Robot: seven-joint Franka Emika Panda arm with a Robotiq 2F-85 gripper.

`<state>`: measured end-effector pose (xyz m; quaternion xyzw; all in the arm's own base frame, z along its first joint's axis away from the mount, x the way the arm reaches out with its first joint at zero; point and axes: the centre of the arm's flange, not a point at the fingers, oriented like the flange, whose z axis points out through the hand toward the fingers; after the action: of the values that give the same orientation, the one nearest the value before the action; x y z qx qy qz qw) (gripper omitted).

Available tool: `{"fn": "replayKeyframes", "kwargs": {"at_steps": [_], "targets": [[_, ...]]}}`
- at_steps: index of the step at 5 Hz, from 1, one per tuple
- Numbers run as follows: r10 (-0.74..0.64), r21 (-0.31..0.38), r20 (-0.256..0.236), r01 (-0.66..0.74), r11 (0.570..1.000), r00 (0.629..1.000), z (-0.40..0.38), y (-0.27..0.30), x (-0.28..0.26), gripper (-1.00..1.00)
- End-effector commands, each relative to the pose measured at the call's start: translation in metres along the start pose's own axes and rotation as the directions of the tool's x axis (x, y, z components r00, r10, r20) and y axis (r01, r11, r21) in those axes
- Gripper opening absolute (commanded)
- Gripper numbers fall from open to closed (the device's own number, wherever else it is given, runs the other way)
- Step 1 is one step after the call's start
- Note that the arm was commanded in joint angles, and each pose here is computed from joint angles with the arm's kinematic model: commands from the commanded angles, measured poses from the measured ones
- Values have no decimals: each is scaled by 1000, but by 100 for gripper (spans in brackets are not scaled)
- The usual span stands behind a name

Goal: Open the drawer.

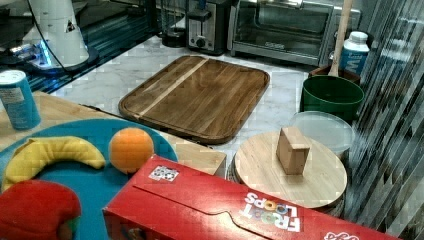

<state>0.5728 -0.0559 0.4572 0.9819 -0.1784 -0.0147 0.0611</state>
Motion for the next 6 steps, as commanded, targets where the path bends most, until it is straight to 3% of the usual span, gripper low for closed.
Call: {"fn": "replayKeyframes", "kwargs": {"at_steps": [1,4,6], "targets": [[-190,-47,-27,189,981,981,27,58,21,100],[-432,-103,-43,426,899,901,58,101,29,100],[-471,-132,-61,461,878,880,88,121,35,100]]}}
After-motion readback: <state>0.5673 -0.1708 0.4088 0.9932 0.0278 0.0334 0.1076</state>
